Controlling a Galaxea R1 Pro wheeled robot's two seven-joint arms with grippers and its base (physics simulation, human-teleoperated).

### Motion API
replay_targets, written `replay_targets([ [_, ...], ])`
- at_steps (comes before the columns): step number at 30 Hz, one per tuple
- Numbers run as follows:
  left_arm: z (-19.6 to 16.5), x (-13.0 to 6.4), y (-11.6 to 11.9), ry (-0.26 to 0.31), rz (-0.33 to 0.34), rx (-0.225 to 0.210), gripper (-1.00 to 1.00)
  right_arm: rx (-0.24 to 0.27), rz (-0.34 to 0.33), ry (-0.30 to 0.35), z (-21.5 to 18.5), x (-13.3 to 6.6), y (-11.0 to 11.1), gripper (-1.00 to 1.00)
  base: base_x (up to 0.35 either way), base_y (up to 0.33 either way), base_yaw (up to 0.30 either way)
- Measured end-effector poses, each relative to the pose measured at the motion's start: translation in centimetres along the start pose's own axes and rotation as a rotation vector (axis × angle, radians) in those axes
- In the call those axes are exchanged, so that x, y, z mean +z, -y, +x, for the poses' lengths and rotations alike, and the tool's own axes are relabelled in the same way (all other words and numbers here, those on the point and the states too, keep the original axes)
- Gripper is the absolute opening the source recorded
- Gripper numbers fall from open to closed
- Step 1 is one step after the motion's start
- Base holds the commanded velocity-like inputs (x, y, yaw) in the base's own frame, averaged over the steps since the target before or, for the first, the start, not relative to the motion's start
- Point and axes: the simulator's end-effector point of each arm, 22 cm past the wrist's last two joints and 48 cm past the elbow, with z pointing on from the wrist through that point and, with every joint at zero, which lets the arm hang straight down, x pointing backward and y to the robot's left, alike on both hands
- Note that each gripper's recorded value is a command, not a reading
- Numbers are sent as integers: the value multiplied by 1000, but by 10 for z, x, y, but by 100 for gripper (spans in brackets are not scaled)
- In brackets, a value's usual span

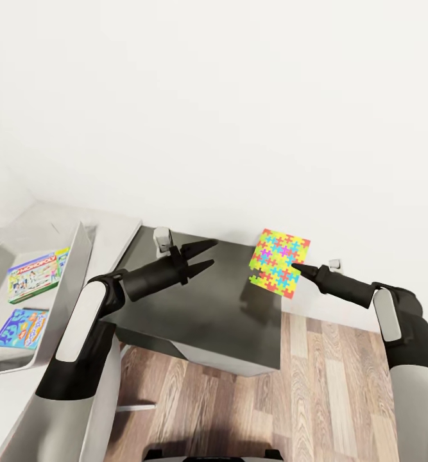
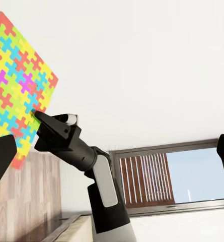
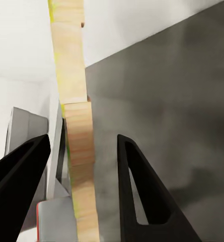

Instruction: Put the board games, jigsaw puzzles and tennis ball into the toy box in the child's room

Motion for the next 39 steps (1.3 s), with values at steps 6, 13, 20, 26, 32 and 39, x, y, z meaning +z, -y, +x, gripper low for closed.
replay_targets([
  [6, 0, 0, 6, 1, 4, 9, 100, -17, -6, 4, -2, -4, -9, -100, 0, 0, 0],
  [13, 0, -1, 12, 1, 9, 19, 100, -44, -15, 15, -5, -9, -21, -100, 0, 0, 0],
  [20, 0, -1, 19, 2, 13, 30, 100, -58, -22, 22, -7, -11, -29, -100, 0, 0, 0],
  [26, -1, -2, 25, 3, 17, 39, 100, -69, -28, 28, -10, -14, -35, -100, 0, 0, 0],
  [32, -1, -2, 31, 4, 21, 47, 100, -77, -32, 33, -12, -16, -41, -100, 0, 0, 0],
  [39, -1, -3, 37, 5, 25, 58, 100, -85, -38, 39, -15, -18, -47, -100, 0, 0, 0],
])
